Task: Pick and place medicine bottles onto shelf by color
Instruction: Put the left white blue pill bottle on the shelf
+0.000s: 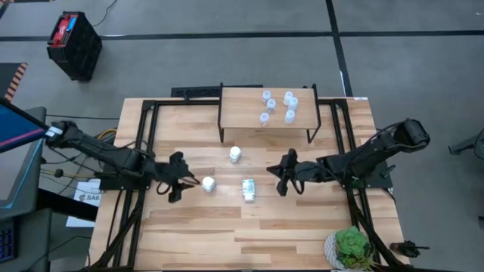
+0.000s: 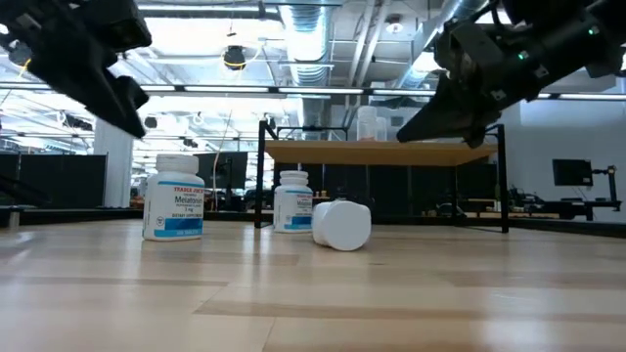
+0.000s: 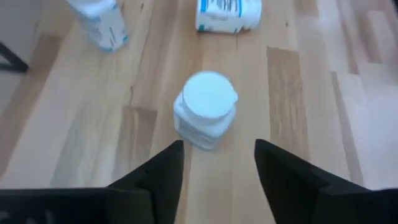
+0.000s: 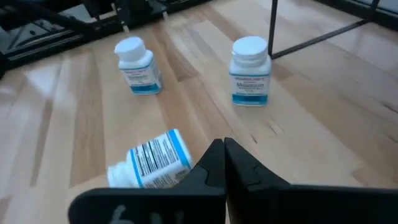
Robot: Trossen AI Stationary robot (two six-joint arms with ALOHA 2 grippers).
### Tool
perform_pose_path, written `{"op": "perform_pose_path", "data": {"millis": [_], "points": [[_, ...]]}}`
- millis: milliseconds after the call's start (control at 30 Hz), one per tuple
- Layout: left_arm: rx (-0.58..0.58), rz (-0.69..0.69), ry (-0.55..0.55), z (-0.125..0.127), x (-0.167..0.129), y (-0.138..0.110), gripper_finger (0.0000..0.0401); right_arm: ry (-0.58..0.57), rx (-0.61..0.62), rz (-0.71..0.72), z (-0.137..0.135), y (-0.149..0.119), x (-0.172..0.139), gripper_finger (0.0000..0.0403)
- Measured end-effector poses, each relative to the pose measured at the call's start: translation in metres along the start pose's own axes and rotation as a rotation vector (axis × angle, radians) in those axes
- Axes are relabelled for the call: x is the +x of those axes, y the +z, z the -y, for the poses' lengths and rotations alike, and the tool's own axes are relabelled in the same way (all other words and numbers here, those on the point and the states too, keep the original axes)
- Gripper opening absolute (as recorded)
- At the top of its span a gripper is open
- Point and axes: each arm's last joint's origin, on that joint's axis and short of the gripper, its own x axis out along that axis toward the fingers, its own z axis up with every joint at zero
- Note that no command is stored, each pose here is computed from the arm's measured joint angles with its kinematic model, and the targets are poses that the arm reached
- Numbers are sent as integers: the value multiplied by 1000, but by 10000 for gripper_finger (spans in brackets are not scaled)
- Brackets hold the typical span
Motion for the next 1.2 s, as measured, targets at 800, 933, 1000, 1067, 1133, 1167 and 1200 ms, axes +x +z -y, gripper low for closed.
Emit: {"op": "perform_pose_path", "data": {"millis": [800,933,1000,1067,1133,1167,1200], "points": [[-120,-120,147,32,37,13,146,19,23,-86,0,-15,12,8],[-161,-103,140,33,34,18,211,20,27,-79,0,-14,12,8],[-191,-96,140,34,35,18,243,21,20,-79,0,-15,12,8],[-229,-89,159,33,36,18,274,21,18,-79,0,-15,12,8],[-274,-76,184,33,37,18,299,21,16,-79,0,-15,12,8],[-295,-69,196,33,38,18,310,22,16,-79,0,-15,12,8],[-314,-63,214,32,41,17,319,22,16,-80,0,-15,12,8]]}}
